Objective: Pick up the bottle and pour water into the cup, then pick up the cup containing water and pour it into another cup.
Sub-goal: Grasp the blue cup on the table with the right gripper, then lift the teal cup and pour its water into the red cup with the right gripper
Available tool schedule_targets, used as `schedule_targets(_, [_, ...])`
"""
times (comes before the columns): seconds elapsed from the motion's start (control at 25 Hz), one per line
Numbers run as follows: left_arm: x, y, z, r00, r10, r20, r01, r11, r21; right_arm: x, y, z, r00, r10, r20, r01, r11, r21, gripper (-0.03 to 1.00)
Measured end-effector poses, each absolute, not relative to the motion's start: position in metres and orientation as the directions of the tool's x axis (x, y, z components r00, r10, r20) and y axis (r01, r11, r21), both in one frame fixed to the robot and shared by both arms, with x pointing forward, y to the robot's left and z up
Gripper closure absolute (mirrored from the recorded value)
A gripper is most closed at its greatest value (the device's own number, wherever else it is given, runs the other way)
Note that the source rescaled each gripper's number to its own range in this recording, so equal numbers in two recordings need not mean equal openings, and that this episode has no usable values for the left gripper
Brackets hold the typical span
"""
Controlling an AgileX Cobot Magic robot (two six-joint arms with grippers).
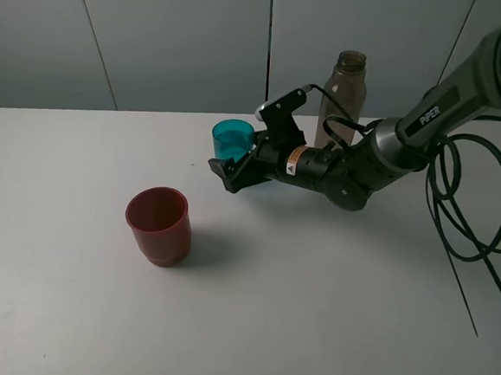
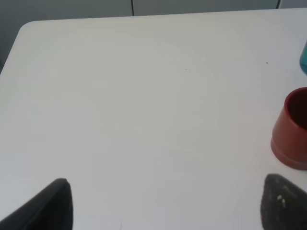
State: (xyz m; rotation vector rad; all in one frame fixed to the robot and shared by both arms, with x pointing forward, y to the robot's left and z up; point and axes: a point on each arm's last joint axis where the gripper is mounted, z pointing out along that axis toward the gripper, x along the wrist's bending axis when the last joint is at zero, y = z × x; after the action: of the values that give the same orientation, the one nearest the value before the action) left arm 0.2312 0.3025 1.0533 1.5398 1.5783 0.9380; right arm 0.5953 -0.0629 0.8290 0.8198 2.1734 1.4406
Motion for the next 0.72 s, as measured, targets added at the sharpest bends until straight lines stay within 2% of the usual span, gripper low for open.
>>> schedule_targets(0.28, [0.231, 0.302, 1.053, -0.018, 1.0, -0.01, 0.469, 0.018, 0.883, 0.61, -0.051, 0.814, -0.737, 0.676, -0.019, 0.249, 0.297, 0.922, -0.03])
schedule_targets(0.48, [0.231, 0.302, 1.053, -0.015, 1.0, -0.005, 0.469, 0.011, 0.883, 0.617, -0.048, 0.806, -0.725, 0.689, -0.012, 0.257, 0.287, 0.923, 0.21])
schedule_targets(0.52, [0.231, 0.302, 1.053, -0.016, 1.0, -0.005, 0.469, 0.012, 0.883, 0.619, -0.048, 0.807, -0.722, 0.692, -0.011, 0.256, 0.282, 0.925, 0.27])
schedule_targets(0.56, [0.231, 0.302, 1.053, -0.016, 1.0, -0.005, 0.469, 0.012, 0.883, 0.619, -0.047, 0.808, -0.721, 0.693, -0.012, 0.255, 0.281, 0.925, 0.4])
schedule_targets(0.6, [0.231, 0.302, 1.053, -0.016, 1.0, -0.005, 0.469, 0.012, 0.883, 0.62, -0.047, 0.808, -0.719, 0.695, -0.011, 0.255, 0.279, 0.926, 0.57])
schedule_targets(0.64, [0.231, 0.302, 1.053, -0.016, 1.0, -0.005, 0.469, 0.012, 0.883, 0.621, -0.047, 0.809, -0.718, 0.696, -0.01, 0.254, 0.276, 0.927, 0.92])
schedule_targets(0.72, [0.231, 0.302, 1.053, -0.016, 1.0, -0.005, 0.469, 0.012, 0.883, 0.621, -0.048, 0.808, -0.709, 0.706, -0.005, 0.261, 0.269, 0.927, 0.93])
